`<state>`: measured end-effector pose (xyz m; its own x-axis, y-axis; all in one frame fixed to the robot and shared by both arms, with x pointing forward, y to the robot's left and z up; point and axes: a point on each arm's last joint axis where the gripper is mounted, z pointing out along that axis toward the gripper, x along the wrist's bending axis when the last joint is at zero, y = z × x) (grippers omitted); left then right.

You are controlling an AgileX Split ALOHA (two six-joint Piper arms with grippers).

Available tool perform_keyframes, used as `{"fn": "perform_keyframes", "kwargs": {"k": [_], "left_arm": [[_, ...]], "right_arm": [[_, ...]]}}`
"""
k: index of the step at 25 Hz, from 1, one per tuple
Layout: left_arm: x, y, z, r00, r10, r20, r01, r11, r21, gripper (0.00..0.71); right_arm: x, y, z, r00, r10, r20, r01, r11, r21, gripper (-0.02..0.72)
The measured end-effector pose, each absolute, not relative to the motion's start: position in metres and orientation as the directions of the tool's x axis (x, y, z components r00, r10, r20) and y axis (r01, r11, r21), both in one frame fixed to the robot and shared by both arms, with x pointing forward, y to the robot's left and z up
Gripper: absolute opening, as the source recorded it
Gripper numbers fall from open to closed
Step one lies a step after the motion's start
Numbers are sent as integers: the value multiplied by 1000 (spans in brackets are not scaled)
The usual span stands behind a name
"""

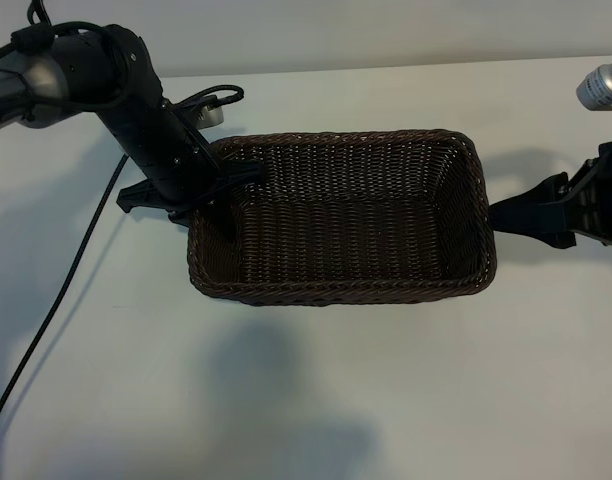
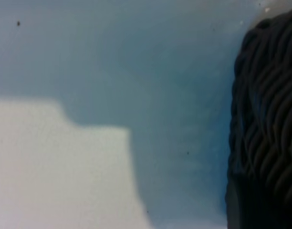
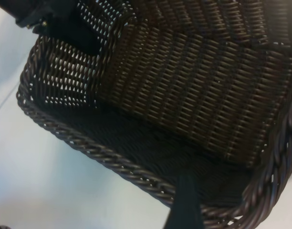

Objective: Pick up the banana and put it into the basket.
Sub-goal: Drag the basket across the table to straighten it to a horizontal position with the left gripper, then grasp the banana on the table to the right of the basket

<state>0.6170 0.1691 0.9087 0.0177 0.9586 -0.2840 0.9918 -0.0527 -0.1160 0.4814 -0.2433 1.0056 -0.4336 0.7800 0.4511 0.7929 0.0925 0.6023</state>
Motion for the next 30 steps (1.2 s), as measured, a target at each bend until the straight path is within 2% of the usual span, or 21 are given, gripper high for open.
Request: {"fn": "perform_keyframes", "kwargs": {"k": [2,4,8,12,15,19,26,30], "left_arm": [[617,169,908,18,959,-284,992,-53,-117,161],[617,169,907,19,959,-284,992,-54,-116,202],[616,167,907,28,955,-296,990,-68,-124,391],[614,166,912,56,950,-307,986,-101,-135,531],[612,167,921,73,952,-299,986,-114,-125,556],[604,172,950,110,952,-286,983,-147,-112,556],[593,182,1003,178,955,-236,984,-177,24,556],[594,198,1021,181,966,-182,982,-169,83,556]], "right_arm": [[481,-243,1006,-434,780,451,793,92,602,581],[481,-243,1006,-434,780,451,793,92,602,581],[482,-243,1006,-433,780,451,793,92,602,581],[482,-243,1006,-432,780,452,794,90,602,581],[482,-243,1006,-432,780,452,794,90,602,581],[482,-243,1006,-432,780,452,794,90,602,581],[482,-243,1006,-432,780,452,794,90,602,581],[482,-243,1006,-431,780,453,794,90,601,581]]}}
